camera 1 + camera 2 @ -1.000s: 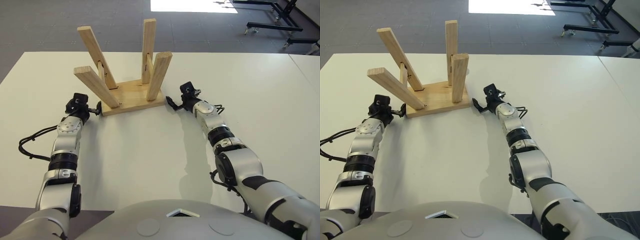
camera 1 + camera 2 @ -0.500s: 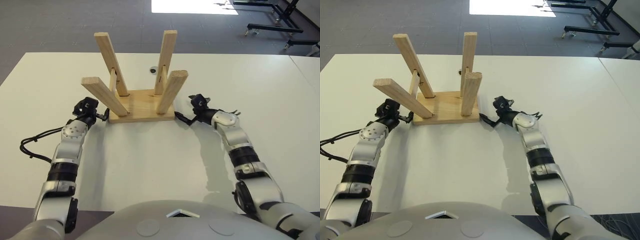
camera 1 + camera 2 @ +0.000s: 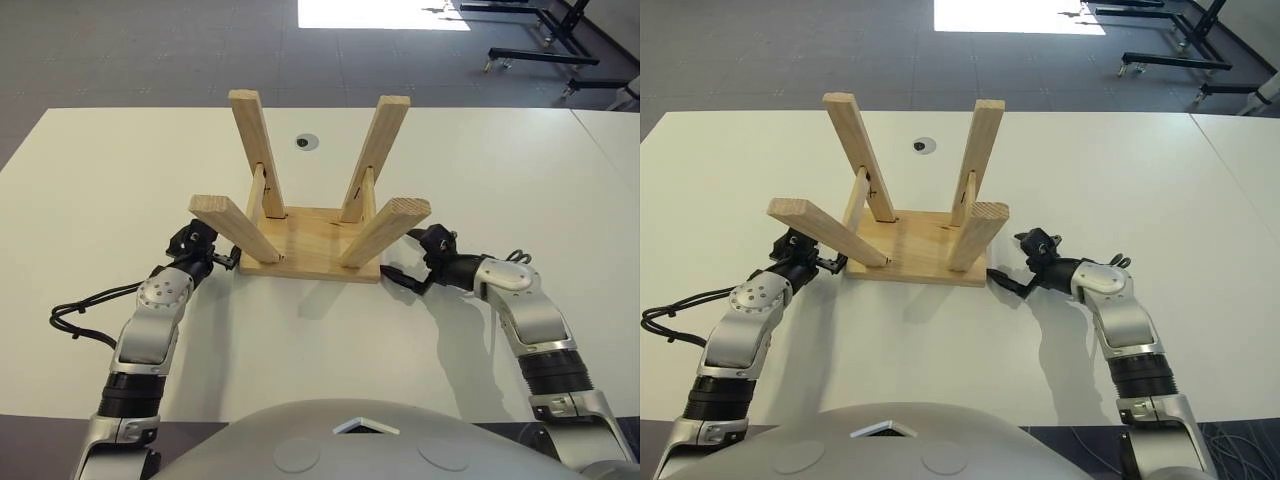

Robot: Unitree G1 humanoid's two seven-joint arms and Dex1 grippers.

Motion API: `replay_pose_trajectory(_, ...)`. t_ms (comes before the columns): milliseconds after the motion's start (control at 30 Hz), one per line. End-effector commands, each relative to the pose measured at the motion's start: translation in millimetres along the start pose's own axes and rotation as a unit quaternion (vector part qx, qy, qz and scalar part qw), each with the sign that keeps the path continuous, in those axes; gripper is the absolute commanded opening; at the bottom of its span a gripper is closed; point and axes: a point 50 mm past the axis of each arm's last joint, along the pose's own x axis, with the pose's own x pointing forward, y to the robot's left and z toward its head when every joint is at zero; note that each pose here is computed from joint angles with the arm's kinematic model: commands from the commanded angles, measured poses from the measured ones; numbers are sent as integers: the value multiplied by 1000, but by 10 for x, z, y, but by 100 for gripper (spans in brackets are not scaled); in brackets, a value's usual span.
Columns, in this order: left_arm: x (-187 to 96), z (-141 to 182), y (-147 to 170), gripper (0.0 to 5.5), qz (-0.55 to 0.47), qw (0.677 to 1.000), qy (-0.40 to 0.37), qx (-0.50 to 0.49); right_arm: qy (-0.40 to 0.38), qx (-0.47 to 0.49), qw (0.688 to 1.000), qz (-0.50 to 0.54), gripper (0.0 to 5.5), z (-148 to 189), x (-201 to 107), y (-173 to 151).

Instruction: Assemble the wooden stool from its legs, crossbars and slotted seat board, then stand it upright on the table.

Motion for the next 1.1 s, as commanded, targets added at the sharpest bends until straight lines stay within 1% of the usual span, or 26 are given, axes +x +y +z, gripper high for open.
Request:
replay_pose_trajectory(33, -96, 35, 385, 483, 17, 1000, 2, -3, -9, -14, 999, -28, 540, 108, -145, -269)
replay_pose_trajectory(100, -191, 85, 482, 483, -6, 1000, -8, 9, -3, -29, 999, -42, 540, 126, -221, -387)
replay_pose_trajectory(167, -366, 197, 603, 483, -39, 998, -33, 22, -10, -40, 997, -64, 540, 185, -343, -544)
replay_pose_trajectory(267, -795, 462, 825, 483, -129, 984, -123, -25, -57, -23, 996, -62, 540, 330, -603, -724)
replay_pose_trajectory(300, -1006, 549, 932, 483, -166, 972, -165, -32, -89, -12, 995, -40, 540, 414, -734, -745)
replay_pose_trajectory(367, -1354, 592, 1232, 483, -212, 957, -195, -47, -149, -2, 989, 10, 540, 586, -1044, -796)
replay_pose_trajectory(400, -1450, 604, 1343, 483, -224, 953, -199, -50, -172, 2, 985, 31, 540, 666, -1164, -815)
replay_pose_trajectory(433, -1515, 669, 1385, 483, -257, 944, -201, -48, -200, 2, 979, 48, 540, 804, -1256, -830)
replay_pose_trajectory(467, -1535, 792, 1354, 483, -296, 933, -203, -33, -226, -10, 970, 89, 540, 988, -1284, -763)
replay_pose_trajectory(533, -1523, 982, 1254, 483, -360, 912, -196, 2, -248, -37, 954, 164, 540, 1233, -1271, -581)
replay_pose_trajectory(600, -1432, 1072, 1195, 483, -390, 902, -185, 32, -248, -57, 943, 216, 540, 1341, -1192, -399)
replay_pose_trajectory(667, -1266, 1119, 1085, 483, -433, 882, -181, 42, -258, -57, 930, 255, 540, 1395, -1080, -217)
replay_pose_trajectory(733, -1077, 1022, 986, 483, -454, 876, -153, 59, -238, -58, 928, 281, 540, 1310, -950, -79)
replay_pose_trajectory(867, -882, 947, 943, 483, -472, 867, -149, 55, -201, -47, 936, 285, 540, 1105, -891, -44)
replay_pose_trajectory(1000, -715, 993, 834, 483, -486, 857, -164, 55, -211, -42, 936, 277, 540, 1087, -751, 30)
replay_pose_trajectory(1100, -691, 1069, 758, 483, -499, 845, -187, 41, -225, -39, 934, 273, 540, 1093, -657, 85)
